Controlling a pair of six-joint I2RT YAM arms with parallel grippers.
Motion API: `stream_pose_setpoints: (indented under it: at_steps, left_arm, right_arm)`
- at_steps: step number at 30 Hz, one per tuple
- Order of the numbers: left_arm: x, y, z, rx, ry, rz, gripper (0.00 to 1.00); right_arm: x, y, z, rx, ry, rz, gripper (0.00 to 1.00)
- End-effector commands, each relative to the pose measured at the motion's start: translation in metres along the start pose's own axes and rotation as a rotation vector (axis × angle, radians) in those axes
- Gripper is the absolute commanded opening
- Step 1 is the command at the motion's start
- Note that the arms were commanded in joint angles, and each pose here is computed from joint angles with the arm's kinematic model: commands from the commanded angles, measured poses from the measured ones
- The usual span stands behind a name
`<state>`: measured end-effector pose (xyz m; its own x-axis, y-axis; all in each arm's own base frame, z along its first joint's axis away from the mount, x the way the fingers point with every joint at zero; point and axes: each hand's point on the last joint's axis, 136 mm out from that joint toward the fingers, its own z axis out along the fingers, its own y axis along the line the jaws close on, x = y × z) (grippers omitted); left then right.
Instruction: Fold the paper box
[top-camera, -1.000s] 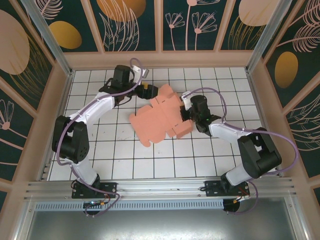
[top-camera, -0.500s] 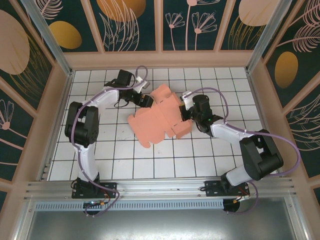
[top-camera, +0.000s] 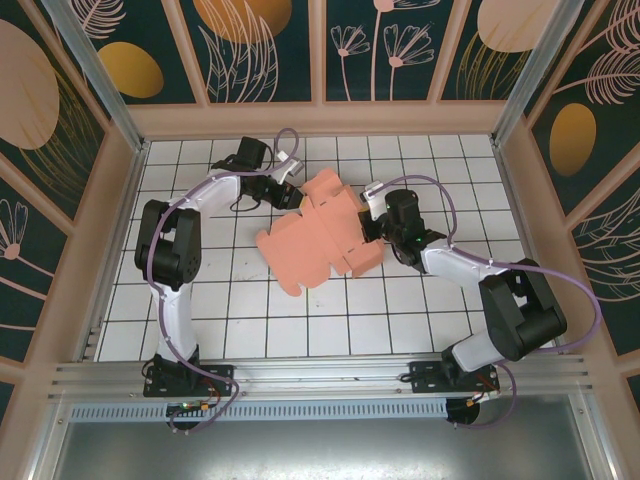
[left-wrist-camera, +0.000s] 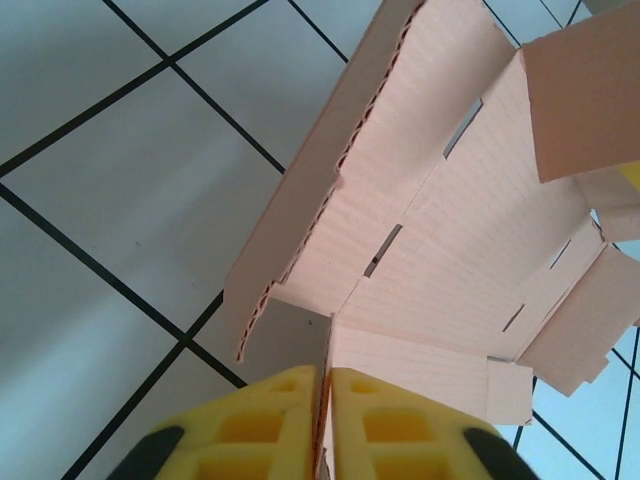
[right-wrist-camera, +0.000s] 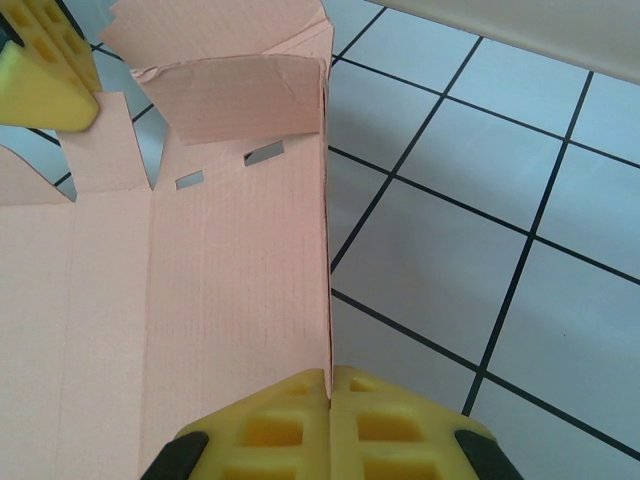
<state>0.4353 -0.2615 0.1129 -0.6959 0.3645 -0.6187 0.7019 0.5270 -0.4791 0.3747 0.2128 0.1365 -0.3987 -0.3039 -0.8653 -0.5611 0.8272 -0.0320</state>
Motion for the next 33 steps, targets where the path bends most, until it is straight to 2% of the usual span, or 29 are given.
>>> stream_pose_setpoints:
  at_steps: [1, 4, 7, 10, 12, 15, 20, 22, 26, 30, 33]
  left_arm:
    - [0.003, -0.007, -0.002, 0.031, 0.007, 0.006, 0.04]
    - [-0.001, -0.009, -0.006, 0.016, -0.027, 0.021, 0.02]
    - [-0.008, -0.008, -0.016, -0.053, -0.128, 0.047, 0.01]
    - [-0.016, -0.010, -0.033, -0.180, -0.266, 0.114, 0.06]
    - [-0.020, -0.020, -0.044, -0.264, -0.349, 0.191, 0.04]
    - [-0.021, -0.034, -0.049, -0.414, -0.405, 0.319, 0.04]
    - [-0.009, -0.033, -0.048, -0.642, -0.419, 0.407, 0.05]
    - [-0.006, -0.037, -0.050, -0.755, -0.429, 0.495, 0.05]
    - [-0.001, -0.048, -0.044, -0.873, -0.422, 0.668, 0.09]
    - [0.010, -0.050, -0.030, -1.007, -0.334, 0.853, 0.08]
    - [0.018, -0.048, -0.017, -1.045, -0.289, 0.898, 0.07]
  right_arm:
    - [-0.010, 0.002, 0.001, -0.008, -0.016, -0.010, 0.00]
    - [-0.012, 0.003, 0.002, -0.004, -0.014, -0.011, 0.00]
    - [-0.014, 0.003, 0.003, 0.007, -0.012, -0.004, 0.00]
    - [-0.016, 0.004, 0.004, 0.020, -0.010, -0.001, 0.00]
    - [-0.017, 0.005, 0.004, 0.027, -0.011, -0.001, 0.00]
    - [-0.016, 0.006, 0.005, 0.032, -0.005, 0.002, 0.00]
    - [-0.015, 0.004, 0.005, 0.048, -0.002, 0.013, 0.00]
    - [-0.014, 0.004, 0.005, 0.050, -0.002, 0.015, 0.00]
    - [-0.015, 0.003, 0.006, 0.051, -0.002, 0.017, 0.00]
    - [-0.015, 0.003, 0.008, 0.051, 0.002, 0.017, 0.00]
    - [-0.017, 0.002, 0.009, 0.054, -0.006, 0.022, 0.00]
